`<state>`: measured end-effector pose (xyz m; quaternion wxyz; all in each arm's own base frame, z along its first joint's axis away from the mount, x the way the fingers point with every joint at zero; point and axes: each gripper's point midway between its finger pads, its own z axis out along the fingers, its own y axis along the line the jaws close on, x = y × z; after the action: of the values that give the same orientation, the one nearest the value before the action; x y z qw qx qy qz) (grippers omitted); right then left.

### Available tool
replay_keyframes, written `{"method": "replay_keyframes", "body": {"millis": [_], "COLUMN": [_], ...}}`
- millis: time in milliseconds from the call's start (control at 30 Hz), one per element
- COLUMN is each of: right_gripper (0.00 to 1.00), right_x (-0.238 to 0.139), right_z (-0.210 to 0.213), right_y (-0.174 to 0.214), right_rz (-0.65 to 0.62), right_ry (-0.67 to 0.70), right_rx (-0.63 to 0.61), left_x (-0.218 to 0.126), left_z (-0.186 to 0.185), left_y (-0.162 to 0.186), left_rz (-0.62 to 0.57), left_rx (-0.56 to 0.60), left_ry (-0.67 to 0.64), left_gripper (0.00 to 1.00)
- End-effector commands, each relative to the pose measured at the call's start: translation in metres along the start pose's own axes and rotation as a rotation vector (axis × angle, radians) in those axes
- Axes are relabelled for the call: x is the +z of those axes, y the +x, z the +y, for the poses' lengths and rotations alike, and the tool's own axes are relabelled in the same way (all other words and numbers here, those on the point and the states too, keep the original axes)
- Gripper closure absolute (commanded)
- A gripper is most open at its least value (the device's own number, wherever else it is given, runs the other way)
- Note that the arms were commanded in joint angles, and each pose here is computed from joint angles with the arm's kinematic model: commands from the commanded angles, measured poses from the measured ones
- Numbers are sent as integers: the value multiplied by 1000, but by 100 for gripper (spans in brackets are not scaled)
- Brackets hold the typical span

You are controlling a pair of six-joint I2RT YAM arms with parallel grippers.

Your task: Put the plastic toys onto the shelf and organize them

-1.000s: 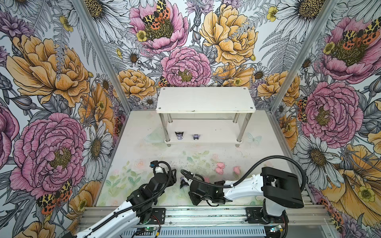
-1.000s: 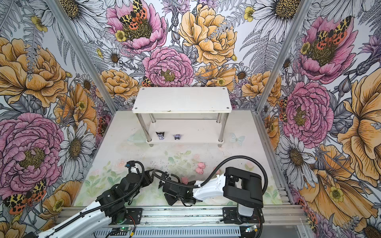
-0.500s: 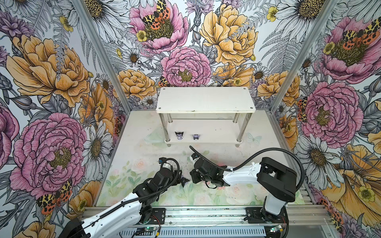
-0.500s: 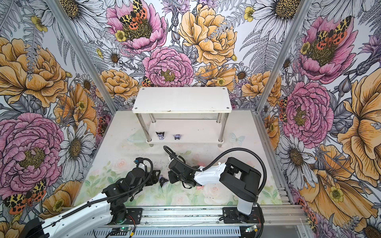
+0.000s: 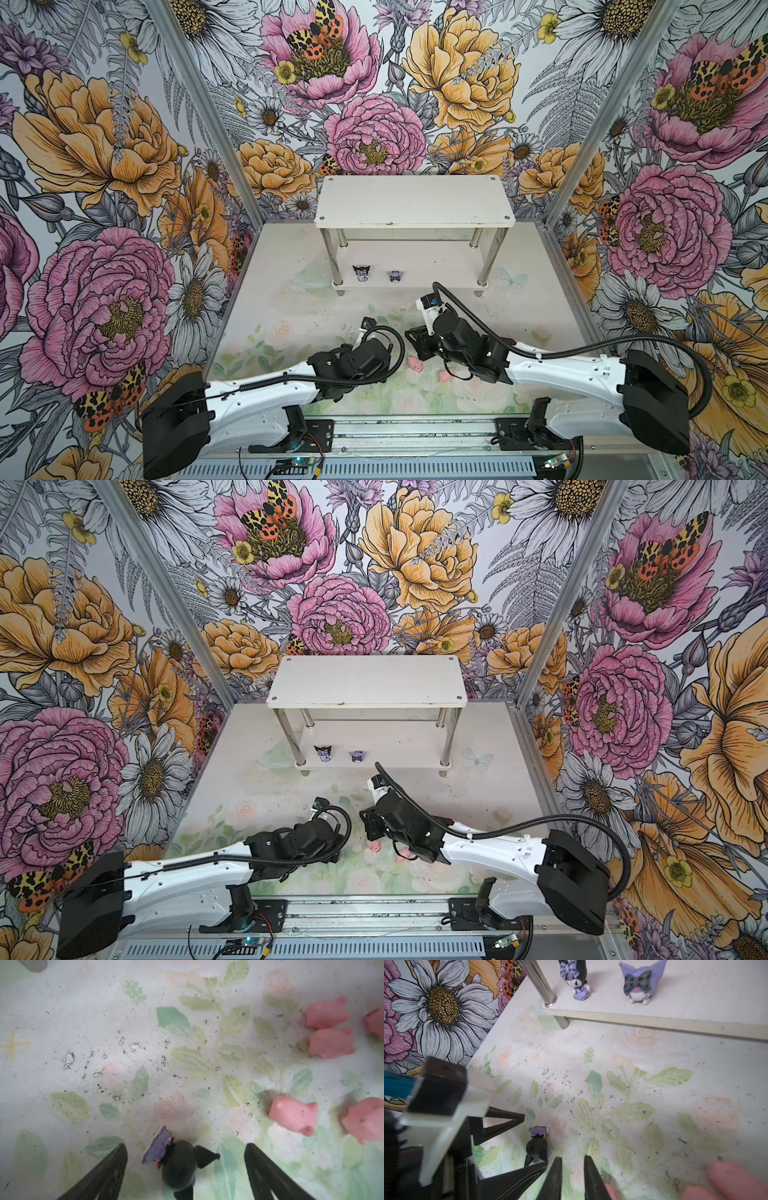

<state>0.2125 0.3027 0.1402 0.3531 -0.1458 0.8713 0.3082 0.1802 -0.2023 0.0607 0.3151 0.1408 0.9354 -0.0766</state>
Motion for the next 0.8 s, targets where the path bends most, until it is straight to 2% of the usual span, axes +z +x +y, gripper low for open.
{"method": "replay_keyframes", "body": {"millis": [0,100,233,500,767], "right_gripper": [76,74,73,73,73], "right_x": [-15,-24,-25,-12,-8], "right_z": [-23,-29,-30,-28,-27], "right_y": [4,3,5,11,9], "right_rz": [-17,-37,-25,21,27], "right_ry": [66,70,70,77,82], "right_rx": [38,60,72,64,52], "left_x": [3,10,16,29,30], "left_z": [-4,-9,-7,9,13], "left_y": [2,11,18,23,26], "left_rz": [36,84,116,171,198], "left_rx": [108,158,164,100,38], "left_ry": [-87,-113,-137,-189,-142], "left_gripper": [9,4,2,21,38]}}
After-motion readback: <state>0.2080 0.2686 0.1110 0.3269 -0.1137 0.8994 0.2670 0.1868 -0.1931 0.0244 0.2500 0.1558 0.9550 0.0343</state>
